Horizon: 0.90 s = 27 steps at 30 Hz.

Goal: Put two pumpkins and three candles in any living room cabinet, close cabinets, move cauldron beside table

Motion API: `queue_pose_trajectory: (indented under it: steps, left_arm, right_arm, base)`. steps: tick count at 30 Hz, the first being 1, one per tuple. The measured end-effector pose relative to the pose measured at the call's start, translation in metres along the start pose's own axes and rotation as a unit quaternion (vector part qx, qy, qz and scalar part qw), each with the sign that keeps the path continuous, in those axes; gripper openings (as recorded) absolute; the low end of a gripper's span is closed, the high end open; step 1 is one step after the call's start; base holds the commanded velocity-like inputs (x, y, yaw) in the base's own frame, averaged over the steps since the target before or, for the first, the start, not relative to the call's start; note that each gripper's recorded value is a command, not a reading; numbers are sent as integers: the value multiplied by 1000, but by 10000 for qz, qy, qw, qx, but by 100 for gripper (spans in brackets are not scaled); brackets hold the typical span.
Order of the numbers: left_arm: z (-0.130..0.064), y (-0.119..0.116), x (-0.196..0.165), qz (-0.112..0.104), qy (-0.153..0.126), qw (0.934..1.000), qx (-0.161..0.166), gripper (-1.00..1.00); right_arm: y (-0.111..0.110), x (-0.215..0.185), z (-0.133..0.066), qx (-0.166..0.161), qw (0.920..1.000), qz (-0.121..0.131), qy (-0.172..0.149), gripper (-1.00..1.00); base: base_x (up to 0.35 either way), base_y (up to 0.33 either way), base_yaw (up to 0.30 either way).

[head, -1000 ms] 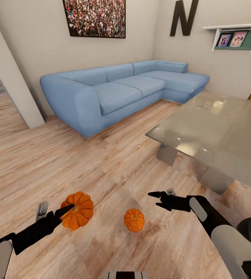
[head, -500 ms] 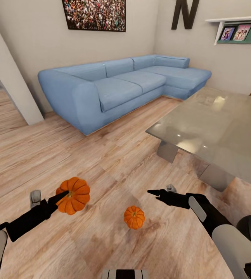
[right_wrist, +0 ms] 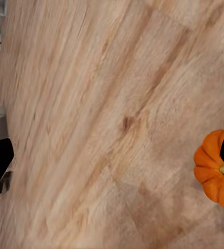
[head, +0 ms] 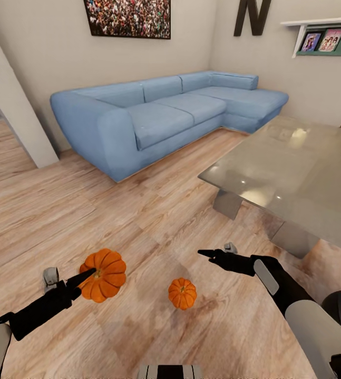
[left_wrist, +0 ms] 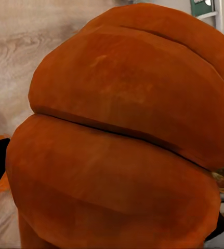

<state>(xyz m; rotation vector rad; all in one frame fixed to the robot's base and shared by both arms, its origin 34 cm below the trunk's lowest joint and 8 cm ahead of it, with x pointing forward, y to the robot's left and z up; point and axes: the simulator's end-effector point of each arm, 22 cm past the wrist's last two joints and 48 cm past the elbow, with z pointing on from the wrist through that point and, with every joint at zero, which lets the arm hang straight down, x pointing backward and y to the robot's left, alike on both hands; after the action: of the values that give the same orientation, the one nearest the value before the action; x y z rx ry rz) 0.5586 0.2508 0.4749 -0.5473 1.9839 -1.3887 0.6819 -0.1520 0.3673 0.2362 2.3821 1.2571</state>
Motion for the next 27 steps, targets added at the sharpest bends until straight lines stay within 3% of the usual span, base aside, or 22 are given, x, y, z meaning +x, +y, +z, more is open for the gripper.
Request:
queue_pose_trajectory:
  steps: [7,8,9,11,23,27]
  left_arm:
    - [10,22,14,-266,156,9994,-181,-100]
    - [10,38,14,-297,147,9981,-516,-100]
    - [9,51,18,-190,213,9967,-762,-100]
    - [10,45,17,-345,179,9975,-582,-100]
    - [12,72,28,-479,297,9950,-821,-100]
    - [8,65,29,-432,305,9961,-703,-100]
  right_arm:
    - [-15,-5,8,52,9990,445,-76,100]
    - [-37,13,8,182,9965,815,20,100]
    - [-40,15,9,180,9959,883,29,100]
    - [-43,17,11,187,9957,910,39,100]
    - [-63,29,22,246,9945,1011,144,100]
    - [-62,22,26,79,9968,798,-61,100]
  base:
    - [0,0,0]
    - [0,0,0]
    - [0,0,0]
    - [0,0,0]
    - [0,0,0]
    - [0,0,0]
